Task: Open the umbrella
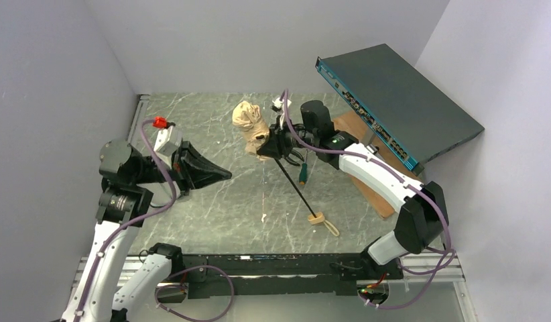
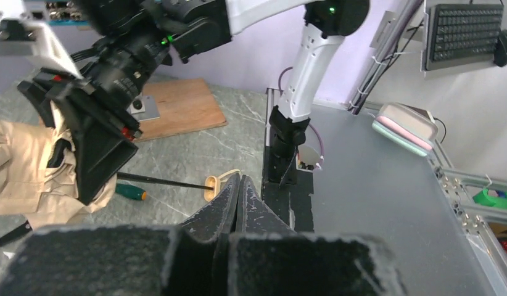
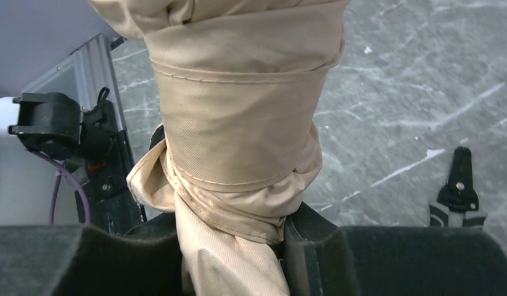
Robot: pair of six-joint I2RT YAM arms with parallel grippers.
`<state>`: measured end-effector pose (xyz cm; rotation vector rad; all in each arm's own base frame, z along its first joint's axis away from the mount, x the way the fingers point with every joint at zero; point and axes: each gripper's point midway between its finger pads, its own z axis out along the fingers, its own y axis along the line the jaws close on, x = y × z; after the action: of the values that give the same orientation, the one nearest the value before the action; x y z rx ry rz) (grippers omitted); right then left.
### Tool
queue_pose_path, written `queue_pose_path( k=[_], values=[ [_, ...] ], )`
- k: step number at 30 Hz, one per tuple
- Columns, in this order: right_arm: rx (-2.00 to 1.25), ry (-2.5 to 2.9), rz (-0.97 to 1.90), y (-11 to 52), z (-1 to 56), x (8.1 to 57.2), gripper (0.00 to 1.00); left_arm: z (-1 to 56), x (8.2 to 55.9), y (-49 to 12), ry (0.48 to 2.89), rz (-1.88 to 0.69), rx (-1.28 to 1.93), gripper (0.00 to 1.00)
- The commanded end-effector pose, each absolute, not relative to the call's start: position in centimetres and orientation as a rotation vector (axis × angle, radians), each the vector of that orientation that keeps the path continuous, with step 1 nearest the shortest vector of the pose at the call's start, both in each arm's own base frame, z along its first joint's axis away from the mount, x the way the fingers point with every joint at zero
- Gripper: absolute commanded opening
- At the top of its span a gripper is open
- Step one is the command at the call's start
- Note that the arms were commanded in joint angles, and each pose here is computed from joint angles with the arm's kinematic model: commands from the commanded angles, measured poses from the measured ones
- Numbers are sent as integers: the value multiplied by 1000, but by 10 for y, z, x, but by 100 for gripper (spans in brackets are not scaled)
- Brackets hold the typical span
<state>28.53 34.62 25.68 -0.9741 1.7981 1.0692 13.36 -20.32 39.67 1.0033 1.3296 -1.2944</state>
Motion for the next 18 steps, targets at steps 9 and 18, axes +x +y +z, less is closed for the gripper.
queue_pose_path(
  k=[9,18],
  values=[
    [-1133,1515,1323,352,309,237,0,367,173,-183,1482,-1102,773,83],
    [-1189,1457,1365,351,319,216,0,347,203,-185,1541,-1112,702,76]
  ],
)
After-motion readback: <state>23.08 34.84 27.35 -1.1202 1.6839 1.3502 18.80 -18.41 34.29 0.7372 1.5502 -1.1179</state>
